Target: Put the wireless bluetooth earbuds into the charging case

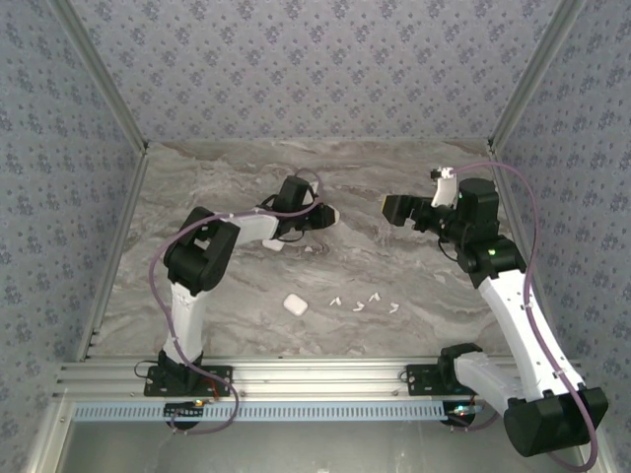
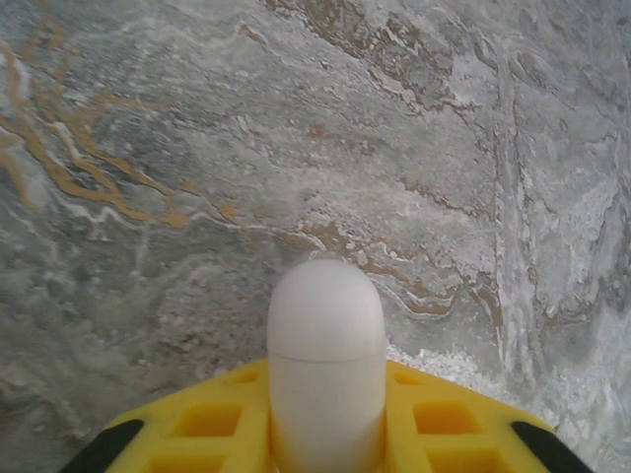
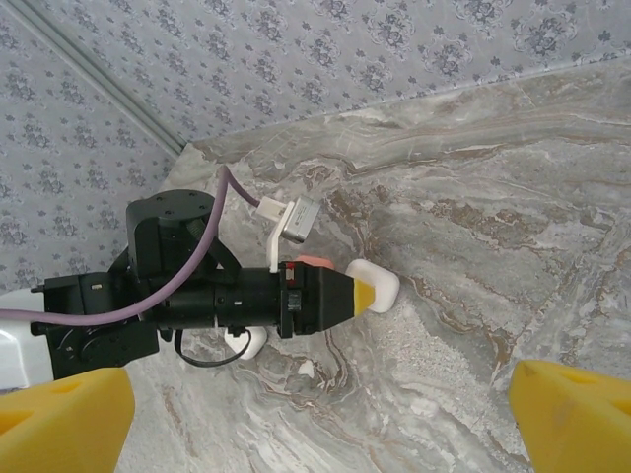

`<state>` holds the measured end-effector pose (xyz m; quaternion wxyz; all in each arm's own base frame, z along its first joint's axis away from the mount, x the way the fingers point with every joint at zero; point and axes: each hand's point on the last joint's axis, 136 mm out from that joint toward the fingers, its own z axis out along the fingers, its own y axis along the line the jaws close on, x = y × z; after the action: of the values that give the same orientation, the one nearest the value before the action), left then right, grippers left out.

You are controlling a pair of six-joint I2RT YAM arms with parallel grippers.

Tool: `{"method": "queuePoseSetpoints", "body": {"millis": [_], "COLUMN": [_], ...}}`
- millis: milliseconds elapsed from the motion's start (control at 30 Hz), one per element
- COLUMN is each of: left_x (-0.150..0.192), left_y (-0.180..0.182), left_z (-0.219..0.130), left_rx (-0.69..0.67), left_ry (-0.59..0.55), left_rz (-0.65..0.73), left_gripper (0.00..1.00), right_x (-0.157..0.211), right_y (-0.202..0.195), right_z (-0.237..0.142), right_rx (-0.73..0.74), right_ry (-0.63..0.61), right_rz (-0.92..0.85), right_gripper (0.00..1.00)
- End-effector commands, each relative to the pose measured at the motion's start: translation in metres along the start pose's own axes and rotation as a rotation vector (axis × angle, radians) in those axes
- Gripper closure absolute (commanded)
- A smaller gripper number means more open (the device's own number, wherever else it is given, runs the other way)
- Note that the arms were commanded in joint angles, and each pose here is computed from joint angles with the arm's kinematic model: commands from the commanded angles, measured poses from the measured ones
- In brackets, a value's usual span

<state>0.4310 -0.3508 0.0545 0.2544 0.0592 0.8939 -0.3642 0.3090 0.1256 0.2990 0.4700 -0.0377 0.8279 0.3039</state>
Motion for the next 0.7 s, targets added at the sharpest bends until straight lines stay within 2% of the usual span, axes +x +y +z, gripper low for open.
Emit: {"method": "queuePoseSetpoints", "body": {"millis": [0, 100, 333, 500, 667], "left_x": [-0.006, -0.007, -0.018, -0.035, -0.049], "left_y": [-0.003, -0.003, -0.01, -0.025, -0.041], "left_z": [0.001, -0.001, -0.018, -0.049, -0.093], "left_rx": [0.02, 0.017, -0.004, 0.004, -0.013], "left_ry": [-0.001, -0.001, -0.033, -0.102, -0.207], "left_rz": [-0.015, -0.006, 0.034, 0.078, 0.149], "left_gripper": [0.64, 0.55, 0.47, 0.44, 0.4], "right_x": [0.004, 0.002, 0.003, 0.014, 0.046], "right_y": [-0.004, -0.003, -0.017, -0.025, -0.03], "right_z": [-0.002, -0.001, 0.0, 0.004, 0.008], "right_rx": [0.01, -0.022, -0.007, -0.027, 0.063], "right_ry": [0.004, 0.005, -0.007, 0.013, 0.129], "right_rz": [0.024, 0.059, 0.159, 0.213, 0.125], "right_gripper": [0.0, 0.0, 0.0, 0.0, 0.0]}}
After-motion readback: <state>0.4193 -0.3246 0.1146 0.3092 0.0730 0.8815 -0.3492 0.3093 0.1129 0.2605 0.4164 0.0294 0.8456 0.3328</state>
